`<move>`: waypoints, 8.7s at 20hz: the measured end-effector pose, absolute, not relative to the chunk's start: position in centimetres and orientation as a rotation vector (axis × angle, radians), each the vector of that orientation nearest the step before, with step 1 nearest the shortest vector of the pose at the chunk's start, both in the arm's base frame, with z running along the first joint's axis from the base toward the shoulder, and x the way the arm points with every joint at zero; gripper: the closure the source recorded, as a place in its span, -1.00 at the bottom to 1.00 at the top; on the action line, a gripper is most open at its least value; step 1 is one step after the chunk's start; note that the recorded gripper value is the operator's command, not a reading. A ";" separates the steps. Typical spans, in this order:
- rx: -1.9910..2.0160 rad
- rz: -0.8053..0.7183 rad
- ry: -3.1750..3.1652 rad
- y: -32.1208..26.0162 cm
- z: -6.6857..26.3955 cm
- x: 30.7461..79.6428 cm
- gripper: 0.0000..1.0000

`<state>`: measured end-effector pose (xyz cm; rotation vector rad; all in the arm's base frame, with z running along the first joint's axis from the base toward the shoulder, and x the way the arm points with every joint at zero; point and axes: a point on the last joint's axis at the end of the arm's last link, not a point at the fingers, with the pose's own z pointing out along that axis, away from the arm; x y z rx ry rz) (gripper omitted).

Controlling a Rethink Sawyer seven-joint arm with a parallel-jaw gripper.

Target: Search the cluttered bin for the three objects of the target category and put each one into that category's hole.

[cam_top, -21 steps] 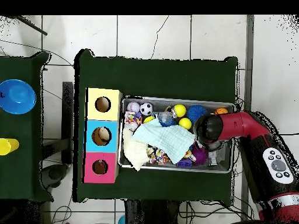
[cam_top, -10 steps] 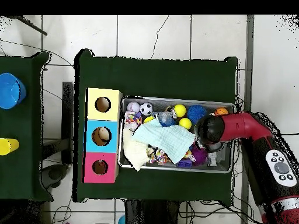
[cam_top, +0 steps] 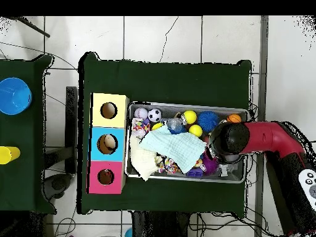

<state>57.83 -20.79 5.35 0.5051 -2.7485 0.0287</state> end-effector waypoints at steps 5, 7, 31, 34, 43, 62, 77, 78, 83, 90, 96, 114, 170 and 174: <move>0.516 -0.040 -2.788 -17.8 9.0 58.9 1.00; 0.523 -0.070 -2.803 -16.7 9.9 59.2 1.00; 0.826 -0.303 -2.786 5.7 16.0 60.2 1.00; 0.861 -0.320 -2.770 8.1 16.0 59.9 1.00; 0.909 -0.359 -2.739 11.8 14.6 56.7 1.00; 0.916 -0.255 -2.623 14.7 11.2 51.8 1.00; 0.843 -0.202 -2.589 20.2 10.7 49.0 1.00; 0.836 -0.202 -2.593 20.4 10.7 48.9 1.00; 0.808 -0.216 -2.630 22.1 10.7 49.0 1.00; 0.795 -0.216 -2.699 23.2 10.3 49.3 1.00; 0.773 -0.186 -2.711 22.4 10.0 49.2 1.00; 0.714 -0.120 -2.711 20.2 9.6 48.8 -1.00; 0.482 -0.232 -2.526 16.6 12.1 49.4 -1.00; 0.540 -0.157 -2.538 15.2 11.6 49.6 -1.00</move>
